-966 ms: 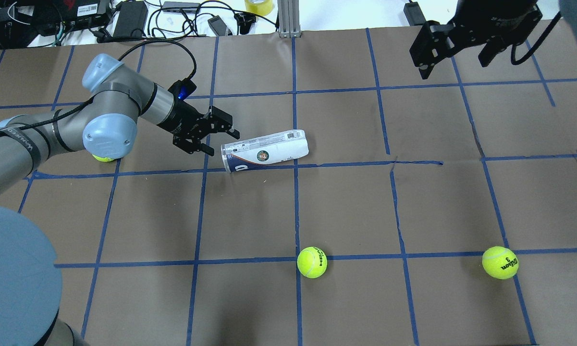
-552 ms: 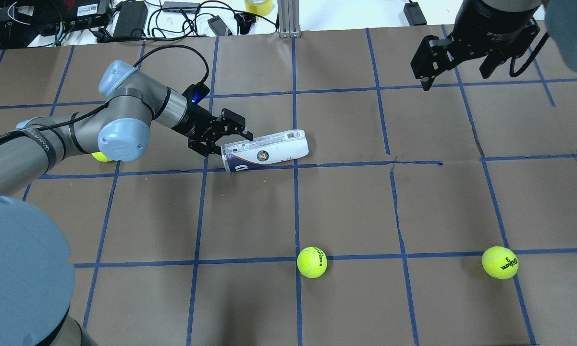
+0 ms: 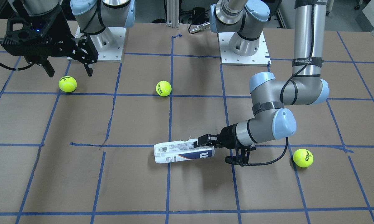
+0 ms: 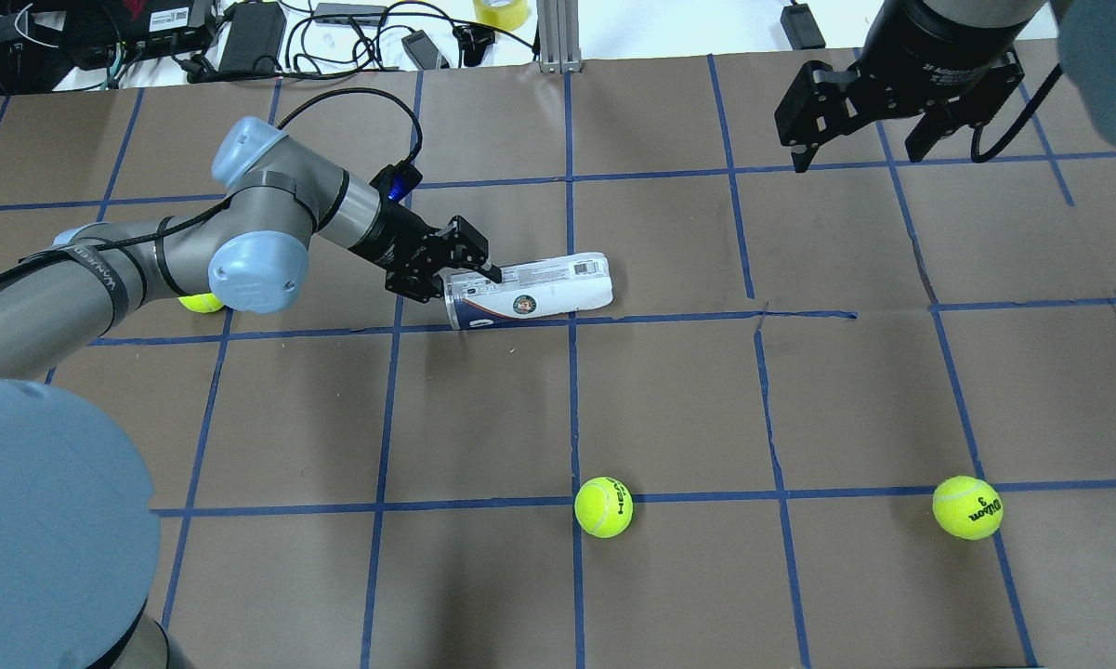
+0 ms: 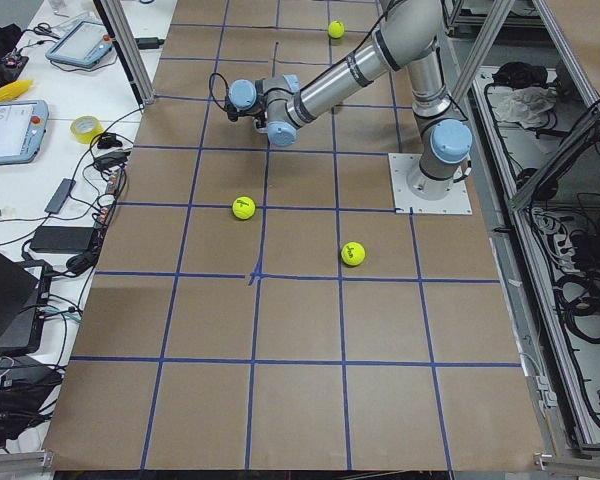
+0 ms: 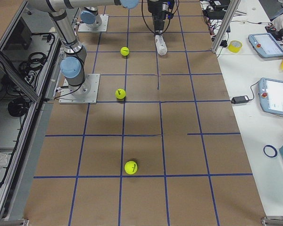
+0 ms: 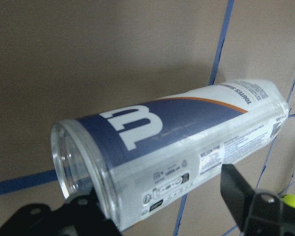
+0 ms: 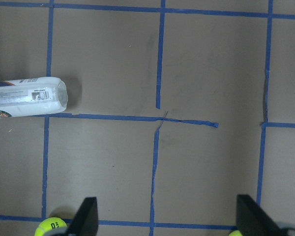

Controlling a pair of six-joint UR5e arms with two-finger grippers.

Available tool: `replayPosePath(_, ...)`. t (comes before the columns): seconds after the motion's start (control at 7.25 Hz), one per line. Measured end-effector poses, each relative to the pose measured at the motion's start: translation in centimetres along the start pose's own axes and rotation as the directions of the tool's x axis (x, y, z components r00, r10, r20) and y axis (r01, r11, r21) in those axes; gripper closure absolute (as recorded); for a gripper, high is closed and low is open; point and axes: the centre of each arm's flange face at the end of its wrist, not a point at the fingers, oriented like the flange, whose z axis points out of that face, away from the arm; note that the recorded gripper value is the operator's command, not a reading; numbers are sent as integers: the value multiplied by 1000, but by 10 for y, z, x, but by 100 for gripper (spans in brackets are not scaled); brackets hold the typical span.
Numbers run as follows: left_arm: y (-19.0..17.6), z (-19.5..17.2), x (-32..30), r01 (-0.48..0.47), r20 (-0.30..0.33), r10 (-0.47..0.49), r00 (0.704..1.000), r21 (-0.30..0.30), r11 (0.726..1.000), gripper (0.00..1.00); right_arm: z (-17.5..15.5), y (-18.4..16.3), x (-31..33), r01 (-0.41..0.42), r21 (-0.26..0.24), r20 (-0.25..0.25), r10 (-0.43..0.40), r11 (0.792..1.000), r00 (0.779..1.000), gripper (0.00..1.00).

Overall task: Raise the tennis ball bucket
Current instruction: 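Lift the can with the left gripper and rotate it upright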

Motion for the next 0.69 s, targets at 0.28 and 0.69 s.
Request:
replayPosePath(0.28, -14, -37, 29, 87, -2, -87, 996, 75, 993, 100, 0, 1, 0, -3, -4, 0, 3, 1000, 1000, 0)
replayPosePath(0.69, -28, -115, 100, 162, -22, -162, 987, 231, 959, 100, 2, 1, 0, -3, -9, -2, 3, 1000, 1000, 0)
